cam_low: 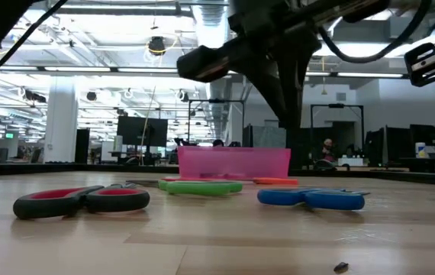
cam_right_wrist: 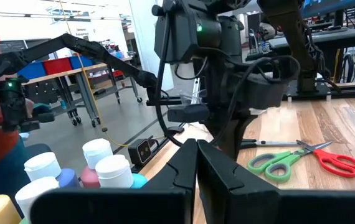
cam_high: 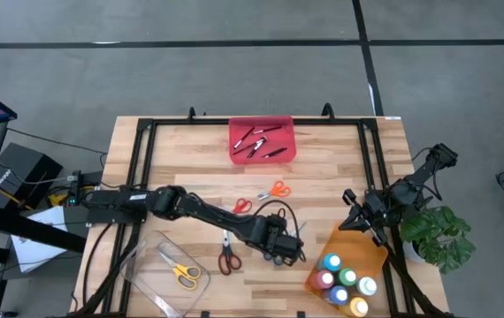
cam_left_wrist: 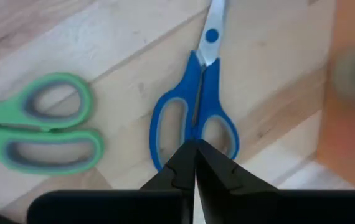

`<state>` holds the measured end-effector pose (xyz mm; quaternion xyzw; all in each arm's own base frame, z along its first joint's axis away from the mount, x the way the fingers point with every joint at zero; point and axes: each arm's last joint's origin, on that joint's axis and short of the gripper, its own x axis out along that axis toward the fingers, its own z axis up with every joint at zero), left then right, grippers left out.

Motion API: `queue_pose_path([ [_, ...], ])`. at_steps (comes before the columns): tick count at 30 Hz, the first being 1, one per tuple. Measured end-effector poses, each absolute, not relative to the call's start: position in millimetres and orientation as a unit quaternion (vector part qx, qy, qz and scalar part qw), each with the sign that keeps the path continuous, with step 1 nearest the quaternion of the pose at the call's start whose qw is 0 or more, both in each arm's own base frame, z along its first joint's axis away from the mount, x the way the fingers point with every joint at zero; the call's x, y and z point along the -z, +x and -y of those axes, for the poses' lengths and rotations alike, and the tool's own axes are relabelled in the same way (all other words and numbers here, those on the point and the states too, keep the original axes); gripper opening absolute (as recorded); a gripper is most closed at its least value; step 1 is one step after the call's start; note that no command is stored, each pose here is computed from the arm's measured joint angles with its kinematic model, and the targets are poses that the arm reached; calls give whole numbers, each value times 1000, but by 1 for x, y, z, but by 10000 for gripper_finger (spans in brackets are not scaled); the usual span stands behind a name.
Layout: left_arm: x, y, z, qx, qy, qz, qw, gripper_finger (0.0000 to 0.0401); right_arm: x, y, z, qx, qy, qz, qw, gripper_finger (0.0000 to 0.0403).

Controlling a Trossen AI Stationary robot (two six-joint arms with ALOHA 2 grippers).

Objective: Pick & Place Paint Supplies
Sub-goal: Put the blue scissors into the transparent bin

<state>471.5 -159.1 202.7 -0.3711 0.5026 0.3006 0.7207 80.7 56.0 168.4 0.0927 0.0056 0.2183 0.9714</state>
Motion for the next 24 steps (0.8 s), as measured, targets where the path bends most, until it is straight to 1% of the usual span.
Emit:
queue_pose_path([
  [4,-203,472,158,-299,-343,-497,739,24,-168,81,-56,-219,93,-6,971,9],
  [7,-203,472,157,-296,-330,-498,745,51,-168,81,-56,-218,93,-6,971,9],
  [11,-195,472,153,-301,-328,-507,738,92,-168,81,-56,-218,93,-6,971,9],
  [15,-179,470,153,-284,-344,-536,717,123,-168,81,-56,-218,93,-6,971,9],
  [19,-161,468,155,-277,-348,-544,712,137,-168,81,-56,-219,93,-6,971,8],
  [24,-143,460,153,-287,-336,-566,696,133,-168,81,-56,-219,93,-6,971,8],
])
